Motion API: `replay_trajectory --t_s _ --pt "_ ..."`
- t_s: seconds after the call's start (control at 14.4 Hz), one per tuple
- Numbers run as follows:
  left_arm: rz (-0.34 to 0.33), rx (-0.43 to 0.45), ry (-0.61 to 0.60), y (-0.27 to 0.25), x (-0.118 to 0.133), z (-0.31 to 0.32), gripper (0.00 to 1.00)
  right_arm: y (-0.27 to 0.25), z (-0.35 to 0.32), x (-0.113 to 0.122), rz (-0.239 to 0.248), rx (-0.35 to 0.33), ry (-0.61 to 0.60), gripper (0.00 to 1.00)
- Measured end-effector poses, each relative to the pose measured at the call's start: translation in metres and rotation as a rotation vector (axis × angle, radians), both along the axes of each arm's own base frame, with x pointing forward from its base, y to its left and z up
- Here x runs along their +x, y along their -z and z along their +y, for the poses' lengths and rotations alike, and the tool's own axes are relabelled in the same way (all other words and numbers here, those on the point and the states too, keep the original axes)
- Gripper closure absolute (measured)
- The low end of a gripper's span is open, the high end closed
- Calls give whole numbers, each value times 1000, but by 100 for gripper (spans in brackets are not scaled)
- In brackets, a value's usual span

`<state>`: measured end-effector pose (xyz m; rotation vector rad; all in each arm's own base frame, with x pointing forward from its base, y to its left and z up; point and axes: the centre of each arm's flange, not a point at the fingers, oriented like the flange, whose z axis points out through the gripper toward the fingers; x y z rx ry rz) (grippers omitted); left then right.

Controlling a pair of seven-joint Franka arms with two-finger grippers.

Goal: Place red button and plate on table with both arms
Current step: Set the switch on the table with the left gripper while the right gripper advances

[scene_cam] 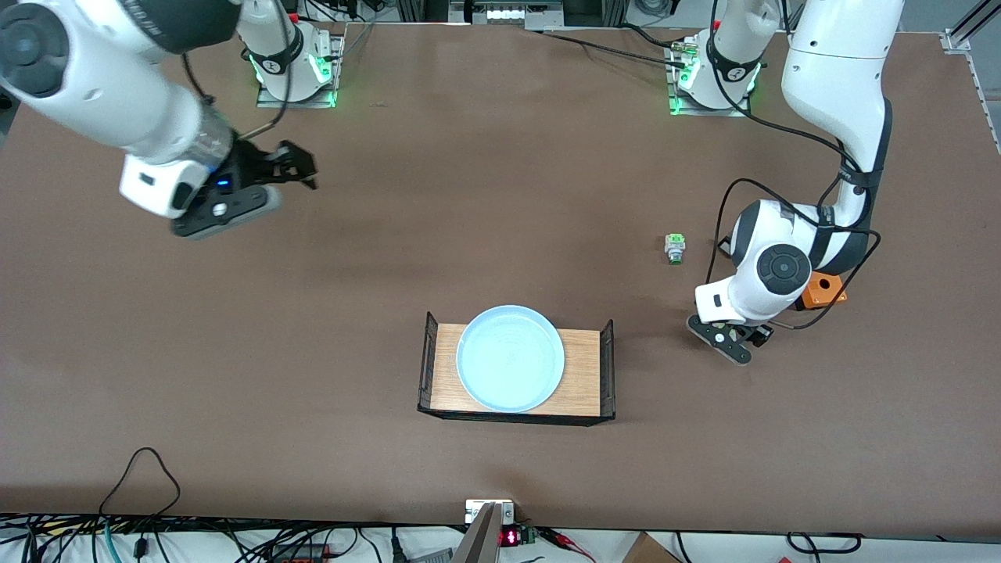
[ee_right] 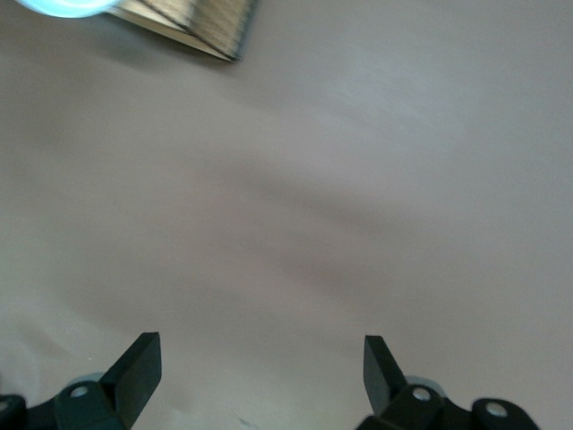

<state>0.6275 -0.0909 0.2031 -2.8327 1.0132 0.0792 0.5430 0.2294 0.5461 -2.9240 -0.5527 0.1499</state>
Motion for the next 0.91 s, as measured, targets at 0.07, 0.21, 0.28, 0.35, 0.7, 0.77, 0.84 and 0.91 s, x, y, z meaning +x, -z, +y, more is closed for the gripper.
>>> replay_trajectory --t_s 0.07,0.21,0.28,0.35,0.7,0.77,0.84,0.91 --pt "-2 -1 -1 -3 1 -1 1 -1 24 -7 -17 12 -33 0" --pt "-11 -3 -30 -20 7 -3 0 -1 59 -21 -27 41 -81 0" --pt "-12 -4 -60 -36 11 -3 0 0 72 -25 -28 64 -95 0" --pt "-10 -4 -100 -56 14 -4 0 1 82 -28 -31 81 -108 0" --pt "35 -16 -314 -188 22 -25 0 12 140 -47 -74 120 -189 0" --pt "43 -34 -338 -212 23 -25 0 17 145 -47 -77 122 -191 0" --pt "47 -43 -357 -234 23 -22 0 22 148 -46 -77 121 -191 0" --pt "57 -43 -376 -256 22 -15 0 27 149 -44 -75 120 -190 0"
